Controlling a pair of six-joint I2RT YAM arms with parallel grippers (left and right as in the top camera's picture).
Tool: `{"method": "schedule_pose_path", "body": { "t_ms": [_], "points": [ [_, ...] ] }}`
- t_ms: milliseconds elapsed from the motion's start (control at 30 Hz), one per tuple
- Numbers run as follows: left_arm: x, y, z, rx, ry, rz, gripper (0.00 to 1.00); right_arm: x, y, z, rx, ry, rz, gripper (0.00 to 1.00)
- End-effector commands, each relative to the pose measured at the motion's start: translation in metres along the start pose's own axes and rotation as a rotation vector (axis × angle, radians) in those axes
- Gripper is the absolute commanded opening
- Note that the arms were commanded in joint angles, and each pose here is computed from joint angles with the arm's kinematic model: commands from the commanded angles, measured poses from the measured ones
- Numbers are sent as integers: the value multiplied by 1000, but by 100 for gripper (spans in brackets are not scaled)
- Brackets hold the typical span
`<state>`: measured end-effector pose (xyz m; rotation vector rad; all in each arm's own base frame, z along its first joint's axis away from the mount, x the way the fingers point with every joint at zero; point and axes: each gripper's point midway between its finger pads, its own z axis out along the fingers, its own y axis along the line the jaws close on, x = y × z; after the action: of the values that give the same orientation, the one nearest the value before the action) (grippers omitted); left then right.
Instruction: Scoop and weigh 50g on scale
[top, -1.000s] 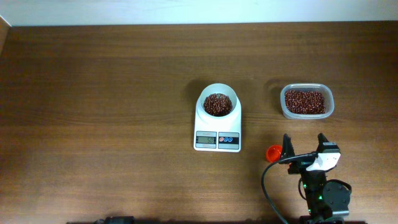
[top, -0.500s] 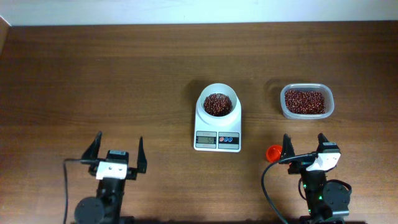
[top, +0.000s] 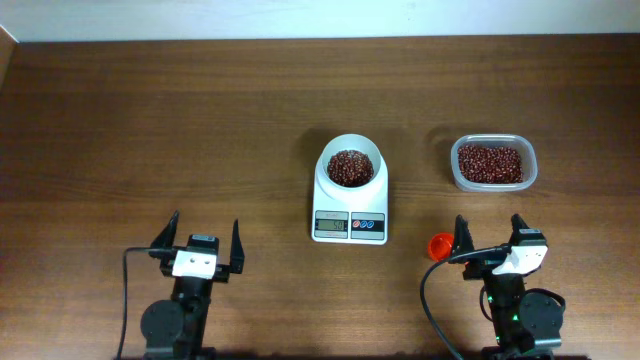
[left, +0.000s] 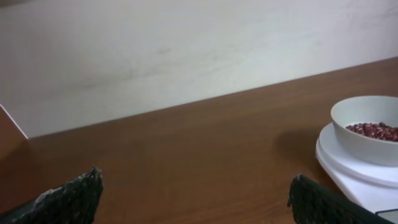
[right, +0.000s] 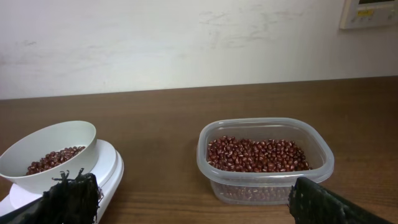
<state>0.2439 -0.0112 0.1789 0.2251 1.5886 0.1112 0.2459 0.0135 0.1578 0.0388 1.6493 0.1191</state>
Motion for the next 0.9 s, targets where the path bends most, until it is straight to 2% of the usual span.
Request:
{"method": "schedule_pose_path", "body": {
  "t_ms": [0,133,867],
  "points": [
    [20,-4,2,10,37,-16,99,3,1,0,-2,4,-2,99],
    [23,-7,3,24,52,-77,99,3,1,0,-2,4,-2,99],
    [22,-8,3,32,48,-77,99,3,1,0,-2,4,-2,99]
  ]
}}
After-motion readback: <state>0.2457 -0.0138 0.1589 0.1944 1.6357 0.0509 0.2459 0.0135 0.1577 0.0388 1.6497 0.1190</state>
